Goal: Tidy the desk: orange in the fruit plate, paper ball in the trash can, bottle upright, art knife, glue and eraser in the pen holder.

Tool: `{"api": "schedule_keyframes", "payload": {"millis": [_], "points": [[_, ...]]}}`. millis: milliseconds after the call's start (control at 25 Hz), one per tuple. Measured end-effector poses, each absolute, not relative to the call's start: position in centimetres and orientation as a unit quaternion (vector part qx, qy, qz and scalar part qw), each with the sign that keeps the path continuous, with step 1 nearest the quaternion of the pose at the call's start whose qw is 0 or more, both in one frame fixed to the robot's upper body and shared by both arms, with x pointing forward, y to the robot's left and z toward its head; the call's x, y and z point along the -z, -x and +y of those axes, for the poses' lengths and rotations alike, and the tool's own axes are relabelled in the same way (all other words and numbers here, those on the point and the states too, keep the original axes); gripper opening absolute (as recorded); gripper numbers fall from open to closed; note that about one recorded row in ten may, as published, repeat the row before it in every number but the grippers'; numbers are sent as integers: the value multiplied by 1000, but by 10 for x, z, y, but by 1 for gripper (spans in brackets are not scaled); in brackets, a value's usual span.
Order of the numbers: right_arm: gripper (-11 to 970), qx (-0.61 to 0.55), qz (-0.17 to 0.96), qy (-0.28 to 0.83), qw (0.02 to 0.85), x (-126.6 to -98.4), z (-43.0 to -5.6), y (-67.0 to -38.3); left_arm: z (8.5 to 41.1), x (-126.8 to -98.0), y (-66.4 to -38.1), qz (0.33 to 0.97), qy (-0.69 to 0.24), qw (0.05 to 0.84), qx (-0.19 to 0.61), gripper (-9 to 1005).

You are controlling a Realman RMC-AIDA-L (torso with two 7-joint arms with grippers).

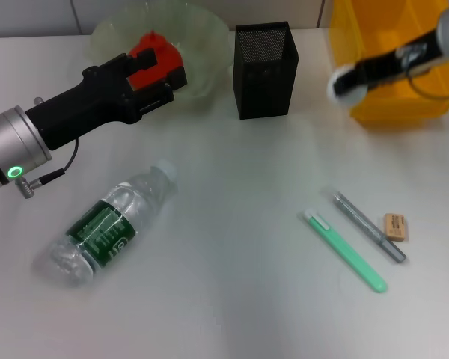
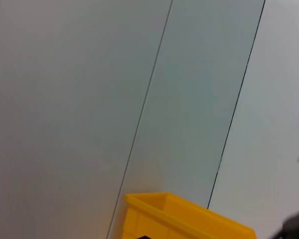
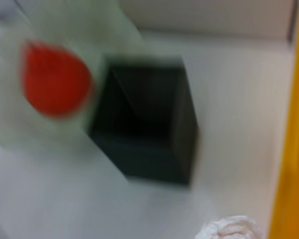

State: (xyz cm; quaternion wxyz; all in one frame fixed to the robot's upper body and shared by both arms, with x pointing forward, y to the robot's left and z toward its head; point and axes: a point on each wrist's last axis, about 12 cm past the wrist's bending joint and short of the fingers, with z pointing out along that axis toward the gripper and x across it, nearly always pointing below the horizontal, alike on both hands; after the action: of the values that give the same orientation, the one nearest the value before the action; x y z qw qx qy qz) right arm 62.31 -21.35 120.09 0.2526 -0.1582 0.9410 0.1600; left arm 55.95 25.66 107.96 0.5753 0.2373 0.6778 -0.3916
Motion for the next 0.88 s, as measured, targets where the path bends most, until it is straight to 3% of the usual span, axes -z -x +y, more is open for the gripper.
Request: {"api": "schedule_keyframes", "payload": {"millis": [240, 360, 880], "points": [[470, -96, 916, 126, 368, -1243, -227, -627, 257, -1079, -559, 679, -236, 574, 393, 726], [468, -71, 914, 117, 383, -1247, -231, -633, 256, -1079, -559, 679, -235, 574, 393, 726], [470, -23, 920, 79, 384, -1228, -252, -670, 253, -1080, -564, 683, -230, 572, 391, 726]]}}
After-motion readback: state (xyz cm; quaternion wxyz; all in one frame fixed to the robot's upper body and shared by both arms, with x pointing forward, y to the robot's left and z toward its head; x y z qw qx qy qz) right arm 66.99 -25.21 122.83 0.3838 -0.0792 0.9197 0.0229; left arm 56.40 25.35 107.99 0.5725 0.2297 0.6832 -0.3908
